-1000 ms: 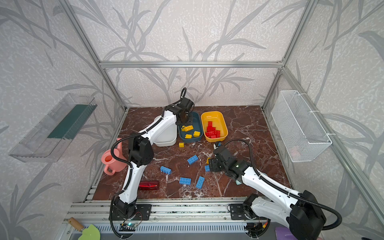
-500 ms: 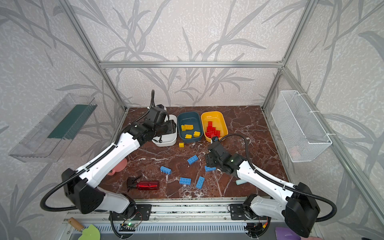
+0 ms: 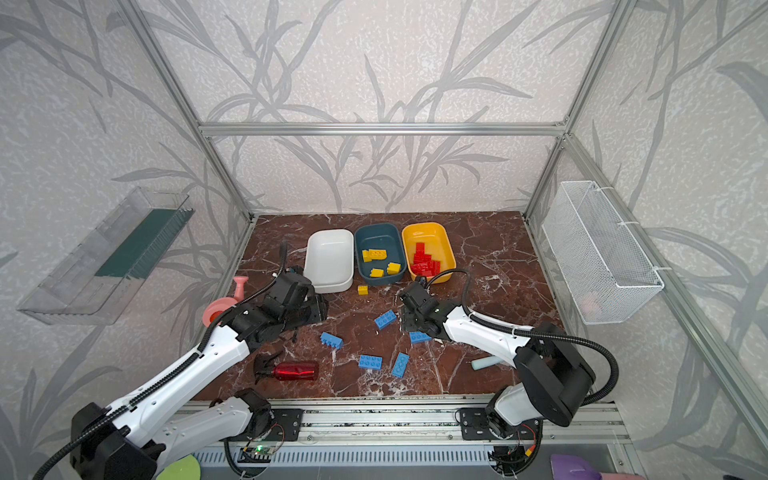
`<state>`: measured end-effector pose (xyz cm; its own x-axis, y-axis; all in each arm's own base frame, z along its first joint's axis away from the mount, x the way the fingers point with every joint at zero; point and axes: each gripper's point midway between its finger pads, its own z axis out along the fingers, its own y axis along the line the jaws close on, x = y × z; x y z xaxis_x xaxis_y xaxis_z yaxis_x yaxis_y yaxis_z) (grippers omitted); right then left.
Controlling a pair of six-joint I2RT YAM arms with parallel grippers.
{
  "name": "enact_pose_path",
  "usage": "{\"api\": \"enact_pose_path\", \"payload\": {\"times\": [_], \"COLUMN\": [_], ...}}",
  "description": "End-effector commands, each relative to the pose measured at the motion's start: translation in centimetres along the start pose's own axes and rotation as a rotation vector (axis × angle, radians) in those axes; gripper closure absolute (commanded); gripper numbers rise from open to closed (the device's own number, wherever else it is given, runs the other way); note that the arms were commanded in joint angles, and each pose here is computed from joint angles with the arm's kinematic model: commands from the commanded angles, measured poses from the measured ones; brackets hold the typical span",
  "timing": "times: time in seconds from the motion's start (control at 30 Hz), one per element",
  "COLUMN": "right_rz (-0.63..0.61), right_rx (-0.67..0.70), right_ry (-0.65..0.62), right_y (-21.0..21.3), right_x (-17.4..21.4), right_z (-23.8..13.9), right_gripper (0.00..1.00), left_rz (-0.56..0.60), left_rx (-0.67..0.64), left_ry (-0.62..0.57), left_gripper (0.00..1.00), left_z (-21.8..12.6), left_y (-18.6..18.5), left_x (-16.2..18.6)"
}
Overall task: Sort the legos into containers by color
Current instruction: 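Withdraw the left arm while the right gripper grasps a yellow brick among blue bricks, then carry the yellow brick with the right gripper and release it into the teal tub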
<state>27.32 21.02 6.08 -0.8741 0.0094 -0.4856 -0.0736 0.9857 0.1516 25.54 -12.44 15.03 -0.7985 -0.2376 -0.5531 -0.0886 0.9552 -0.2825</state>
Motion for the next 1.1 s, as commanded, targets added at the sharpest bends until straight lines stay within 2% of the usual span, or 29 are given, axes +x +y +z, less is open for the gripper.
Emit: {"api": "enact_pose_path", "payload": {"times": [0.0, 0.4, 0.53, 0.63, 0.73, 0.83, 1.07], "right_rz": [0.04, 0.019, -0.006, -0.023, -0.04, -0.08, -0.162], "right_rx": [0.018, 0.051, 0.07, 0.07, 0.062, 0.044, -0.063], "right_ry": [-0.016, 0.055, 0.06, 0.062, 0.053, 0.033, -0.107], "right_y": [-0.1, 0.2, 0.1, 0.2, 0.4, 0.9, 5.2], "right_x": [0.0, 1.2, 1.0, 0.9, 0.4, -0.7, -7.4], "right_z": [1.0, 4.0, 4.2, 4.0, 3.3, 2.2, -1.5], "right_gripper": [0.32, 0.39, 0.48, 0.63, 0.67, 0.73, 0.74], "left_rz": [-0.029, -0.023, -0.022, -0.023, -0.027, -0.028, -0.015], "left_rx": [0.006, -0.015, -0.02, -0.02, -0.014, -0.009, -0.016], "left_ry": [0.013, 0.038, 0.04, 0.042, 0.04, 0.043, 0.07], "left_gripper": [0.4, 0.4, 0.4, 0.4, 0.4, 0.4, 0.4], "left_z": [0.3, 1.3, 1.5, 1.6, 1.8, 2.0, 2.4], "left_y": [0.4, 1.3, 1.4, 1.4, 1.2, 1.0, 1.1], "left_x": [1.1, 2.5, 2.6, 2.6, 2.5, 2.5, 3.3]}}
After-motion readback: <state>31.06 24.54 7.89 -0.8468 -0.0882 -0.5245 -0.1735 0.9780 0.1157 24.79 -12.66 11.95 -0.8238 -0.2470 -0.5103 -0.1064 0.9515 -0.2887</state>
